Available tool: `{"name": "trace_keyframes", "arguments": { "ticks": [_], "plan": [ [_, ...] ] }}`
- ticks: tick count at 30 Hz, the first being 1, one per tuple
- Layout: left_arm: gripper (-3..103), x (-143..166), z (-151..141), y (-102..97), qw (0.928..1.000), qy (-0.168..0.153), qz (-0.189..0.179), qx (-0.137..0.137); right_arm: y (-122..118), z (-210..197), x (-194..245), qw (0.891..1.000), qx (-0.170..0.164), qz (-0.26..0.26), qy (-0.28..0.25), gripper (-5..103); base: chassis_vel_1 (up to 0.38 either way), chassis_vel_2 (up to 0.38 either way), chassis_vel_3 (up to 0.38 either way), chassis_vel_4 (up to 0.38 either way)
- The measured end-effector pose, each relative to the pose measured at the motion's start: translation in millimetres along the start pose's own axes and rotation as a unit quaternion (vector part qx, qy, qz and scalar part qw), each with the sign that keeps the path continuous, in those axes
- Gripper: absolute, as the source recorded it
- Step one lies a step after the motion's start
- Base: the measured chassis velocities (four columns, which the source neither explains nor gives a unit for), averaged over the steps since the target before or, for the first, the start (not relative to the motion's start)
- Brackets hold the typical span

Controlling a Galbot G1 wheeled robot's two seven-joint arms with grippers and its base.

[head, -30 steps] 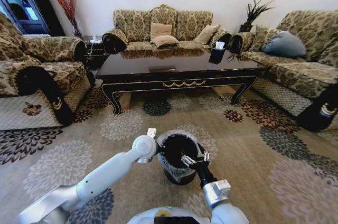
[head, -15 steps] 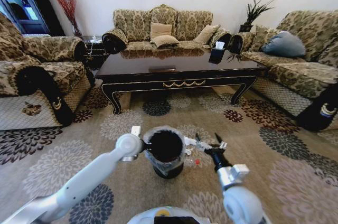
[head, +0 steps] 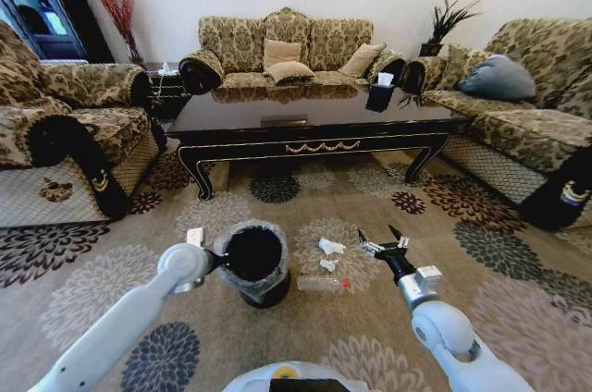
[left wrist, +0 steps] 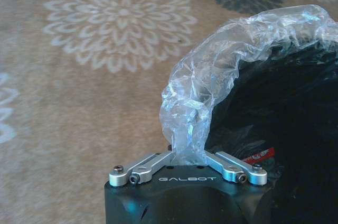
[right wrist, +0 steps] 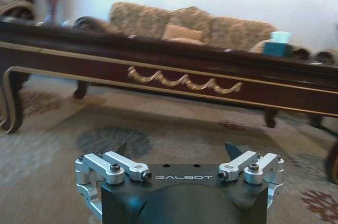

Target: Move to the front of the table and pick up the trash from the floor, then place it into the trash bin.

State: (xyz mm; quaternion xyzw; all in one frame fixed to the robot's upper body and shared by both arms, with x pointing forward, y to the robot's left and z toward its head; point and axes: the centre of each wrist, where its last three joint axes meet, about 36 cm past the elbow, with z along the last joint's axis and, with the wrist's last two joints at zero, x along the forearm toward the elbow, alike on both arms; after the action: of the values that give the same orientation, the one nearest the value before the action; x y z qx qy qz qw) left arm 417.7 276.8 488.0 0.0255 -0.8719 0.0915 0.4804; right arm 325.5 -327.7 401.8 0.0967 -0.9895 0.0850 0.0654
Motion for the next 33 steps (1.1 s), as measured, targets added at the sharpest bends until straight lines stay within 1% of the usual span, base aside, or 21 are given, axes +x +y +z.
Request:
{"name": "trace_keyframes", "arguments": {
  "ticks": [2, 3, 4, 5, 6, 9, 13, 15, 16, 17, 18, 20, 21, 23, 24, 25, 26, 28, 31, 32, 33],
  "plan": [
    [0, 1, 4, 7.8, 1.0, -0.003, -0.004, 0.003, -12, 15, -6, 0.999, 0.037, -0.031, -0.019, 100, 0.0, 0.0, 0.0, 0.0],
    [0, 1, 6, 11.1, 1.0, -0.003, -0.005, 0.004, -21, 27, -10, 0.995, 0.073, -0.053, -0.032, 100, 0.0, 0.0, 0.0, 0.0],
    [0, 1, 6, 11.1, 1.0, -0.003, -0.005, 0.004, -21, 27, -10, 0.995, 0.073, -0.053, -0.032, 100, 0.0, 0.0, 0.0, 0.0],
    [0, 1, 7, 13.2, 1.0, -0.004, -0.005, 0.005, -28, 35, -12, 0.992, 0.097, -0.067, -0.036, 100, 0.0, 0.0, 0.0, 0.0],
    [0, 2, 7, 16.6, 0.9999, -0.005, -0.004, 0.009, -32, 41, -15, 0.99, 0.11, -0.081, -0.035, 100, 0.0, 0.0, 0.0, 0.0],
    [0, 6, 14, 31.3, 0.9996, -0.007, -0.009, 0.027, -37, 54, -27, 0.985, 0.117, -0.128, -0.025, 100, 0.0, 0.0, 0.0, 0.0],
    [0, 7, 20, 40.6, 0.9992, -0.006, -0.016, 0.035, -40, 66, -36, 0.98, 0.115, -0.16, -0.019, 100, 0.0, 0.0, 0.0, 0.0],
    [0, 10, 26, 47.8, 0.9989, -0.005, -0.022, 0.041, -45, 84, -46, 0.973, 0.13, -0.193, -0.004, 100, 0.0, 0.0, 0.0, 0.0],
    [0, 10, 26, 47.8, 0.9989, -0.005, -0.022, 0.041, -45, 84, -46, 0.973, 0.13, -0.193, -0.004, 100, 0.0, 0.0, 0.0, 0.0],
    [0, 12, 28, 49.5, 0.9988, -0.005, -0.023, 0.044, -51, 91, -53, 0.968, 0.145, -0.207, 0.002, 100, 0.0, 0.0, 0.0, 0.0],
    [0, 12, 28, 49.5, 0.9988, -0.005, -0.023, 0.044, -52, 91, -54, 0.967, 0.146, -0.208, 0.003, 100, 0.0, 0.0, 0.0, 0.0],
    [0, 15, 36, 53.3, 0.9985, -0.001, -0.026, 0.049, -64, 105, -67, 0.95, 0.182, -0.251, 0.018, 100, 0.0, 0.0, 0.0, 0.0],
    [0, 15, 36, 53.3, 0.9985, -0.001, -0.026, 0.049, -64, 105, -67, 0.95, 0.182, -0.251, 0.018, 100, 0.0, 0.0, 0.0, 0.0],
    [0, 16, 40, 55.1, 0.9983, 0.002, -0.029, 0.051, -72, 109, -75, 0.939, 0.203, -0.276, 0.025, 100, 0.0, 0.0, 0.0, 0.0],
    [0, 17, 45, 56.3, 0.9982, 0.005, -0.03, 0.053, -80, 114, -81, 0.927, 0.22, -0.302, 0.032, 100, 0.0, 0.0, 0.0, 0.0],
    [0, 18, 47, 57.0, 0.998, 0.006, -0.031, 0.054, -84, 118, -84, 0.92, 0.233, -0.312, 0.036, 100, 0.0, 0.0, 0.0, 0.0],
    [0, 18, 47, 57.0, 0.998, 0.006, -0.031, 0.054, -84, 118, -84, 0.92, 0.233, -0.312, 0.036, 100, 0.0, 0.0, 0.0, 0.0],
    [0, 19, 49, 58.7, 0.9978, 0.005, -0.035, 0.056, -90, 124, -90, 0.908, 0.26, -0.325, 0.04, 100, 0.0, 0.0, 0.0, 0.0],
    [0, 20, 50, 60.3, 0.9976, 0.005, -0.038, 0.058, -96, 135, -95, 0.892, 0.267, -0.361, 0.051, 100, 0.0, 0.0, 0.0, 0.0],
    [0, 20, 50, 60.3, 0.9976, 0.005, -0.038, 0.058, -96, 135, -95, 0.892, 0.267, -0.361, 0.051, 100, 0.0, 0.0, 0.0, 0.0],
    [0, 20, 51, 60.4, 0.9976, 0.005, -0.038, 0.058, -98, 138, -96, 0.886, 0.272, -0.373, 0.055, 100, 0.0, 0.0, 0.0, 0.0]
  ]
}}
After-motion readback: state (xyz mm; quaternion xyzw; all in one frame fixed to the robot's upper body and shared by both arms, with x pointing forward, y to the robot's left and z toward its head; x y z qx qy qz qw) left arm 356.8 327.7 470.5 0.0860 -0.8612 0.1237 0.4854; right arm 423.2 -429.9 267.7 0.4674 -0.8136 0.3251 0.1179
